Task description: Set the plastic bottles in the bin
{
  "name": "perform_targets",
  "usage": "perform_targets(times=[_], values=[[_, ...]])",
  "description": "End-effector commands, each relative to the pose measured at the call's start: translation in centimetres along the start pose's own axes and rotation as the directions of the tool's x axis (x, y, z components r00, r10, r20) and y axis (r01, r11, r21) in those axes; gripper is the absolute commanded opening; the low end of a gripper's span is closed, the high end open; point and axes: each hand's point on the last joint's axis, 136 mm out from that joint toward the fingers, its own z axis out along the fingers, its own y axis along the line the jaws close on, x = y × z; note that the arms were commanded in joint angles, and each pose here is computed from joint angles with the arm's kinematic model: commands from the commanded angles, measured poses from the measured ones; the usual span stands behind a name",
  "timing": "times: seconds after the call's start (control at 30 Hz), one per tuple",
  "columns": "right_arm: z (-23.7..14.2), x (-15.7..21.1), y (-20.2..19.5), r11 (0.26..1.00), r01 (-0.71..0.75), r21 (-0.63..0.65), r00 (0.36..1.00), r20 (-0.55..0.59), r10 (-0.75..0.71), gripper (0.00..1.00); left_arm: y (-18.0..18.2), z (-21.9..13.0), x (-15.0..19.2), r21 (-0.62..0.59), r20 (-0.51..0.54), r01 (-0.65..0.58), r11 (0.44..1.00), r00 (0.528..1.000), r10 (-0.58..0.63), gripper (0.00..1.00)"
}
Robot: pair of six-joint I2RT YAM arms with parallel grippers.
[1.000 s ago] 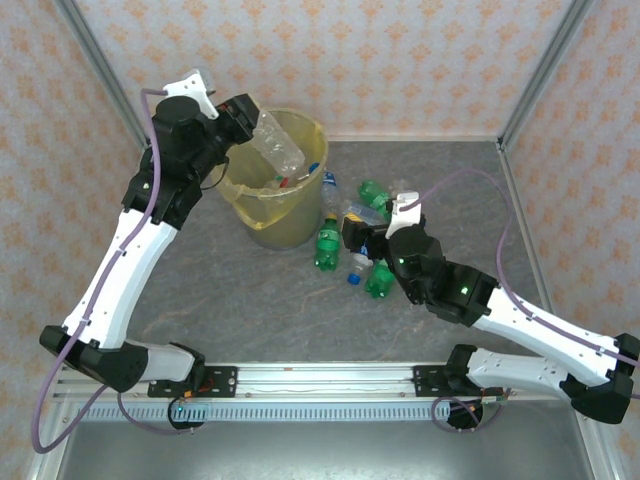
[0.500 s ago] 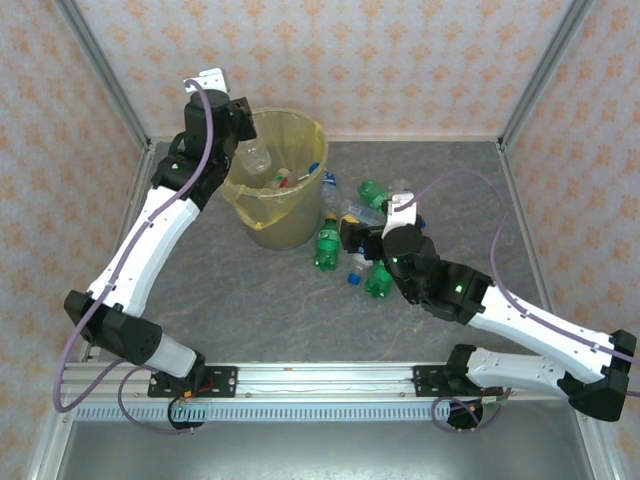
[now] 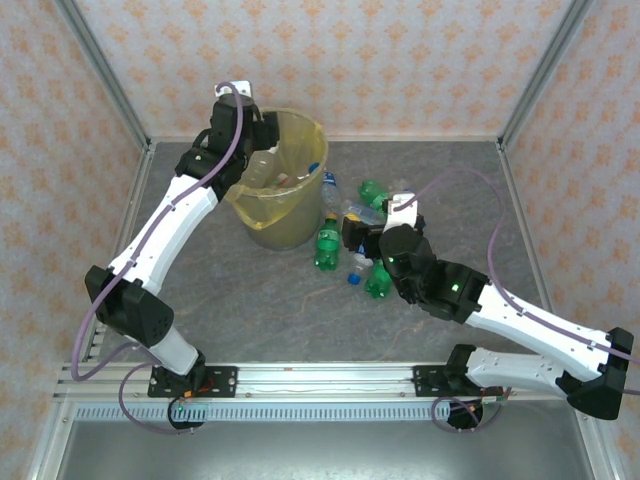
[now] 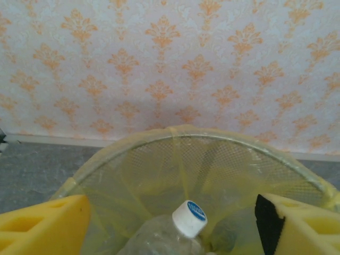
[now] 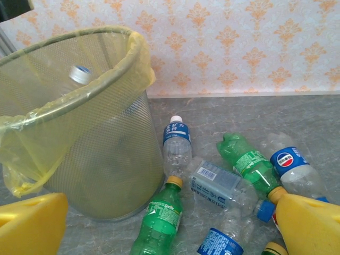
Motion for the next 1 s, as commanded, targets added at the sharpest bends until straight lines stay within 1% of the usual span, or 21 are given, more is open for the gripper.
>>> perform_targets(times=[0.0, 0.03, 0.07, 0.1, 0.43, 0.5, 0.57, 0.7, 0.77, 0.87, 0.97], values=[[-0.1, -0.2, -1.4, 0.997, -0.023, 0.074, 1.0, 0.017, 0.021, 1.0, -0.8, -1.9, -1.9, 0.046, 0.027, 0.023, 0.999, 0.999, -0.024, 0.87], [-0.1, -0.1, -1.6, 0.996, -0.026, 0.083, 1.0, 0.018, 0.025, 1.0, -1.0, -2.2, -2.0, 0.054, 0.026, 0.027, 0.998, 0.999, -0.029, 0.89], [-0.1, 0.1, -1.7, 0.995, -0.035, 0.089, 0.999, 0.02, 0.034, 1.0, -1.2, -2.4, -2.1, 0.064, 0.027, 0.034, 0.997, 0.999, -0.035, 0.95], [0.0, 0.2, -2.0, 0.994, -0.044, 0.096, 0.999, 0.019, 0.042, 1.0, -1.4, -2.8, -2.2, 0.076, 0.028, 0.041, 0.996, 0.999, -0.043, 0.99], [1.5, 2.7, -5.1, 0.972, -0.174, 0.158, 0.981, -0.062, 0.185, 1.0, -4.2, -6.4, -2.8, 0.235, 0.006, 0.126, 0.964, 0.991, -0.131, 0.99], [1.9, 3.8, -6.4, 0.958, -0.201, 0.205, 0.971, -0.089, 0.222, 1.0, -4.8, -7.4, -2.7, 0.273, -0.004, 0.145, 0.951, 0.989, -0.15, 0.99], [2.4, 5.5, -7.7, 0.945, -0.223, 0.24, 0.955, -0.14, 0.261, 1.0, -5.4, -8.1, -2.3, 0.308, -0.017, 0.165, 0.937, 0.986, -0.168, 0.99], [3.3, 8.9, -9.7, 0.917, -0.259, 0.303, 0.916, -0.226, 0.333, 0.96, -5.9, -9.7, -1.7, 0.354, -0.03, 0.177, 0.919, 0.984, -0.178, 0.99], [3.6, 10.1, -10.7, 0.911, -0.251, 0.327, 0.906, -0.253, 0.34, 0.95, -6.3, -10.5, -1.4, 0.378, -0.035, 0.172, 0.91, 0.985, -0.172, 0.99], [4.3, 11.8, -12.8, 0.897, -0.234, 0.376, 0.883, -0.303, 0.358, 0.92, -6.5, -11.6, -0.9, 0.404, -0.043, 0.165, 0.9, 0.986, -0.161, 0.99], [5.1, 12.8, -14.7, 0.88, -0.247, 0.405, 0.855, -0.336, 0.395, 0.91, -6.1, -12.2, -0.2, 0.396, -0.052, 0.161, 0.904, 0.987, -0.153, 0.99]])
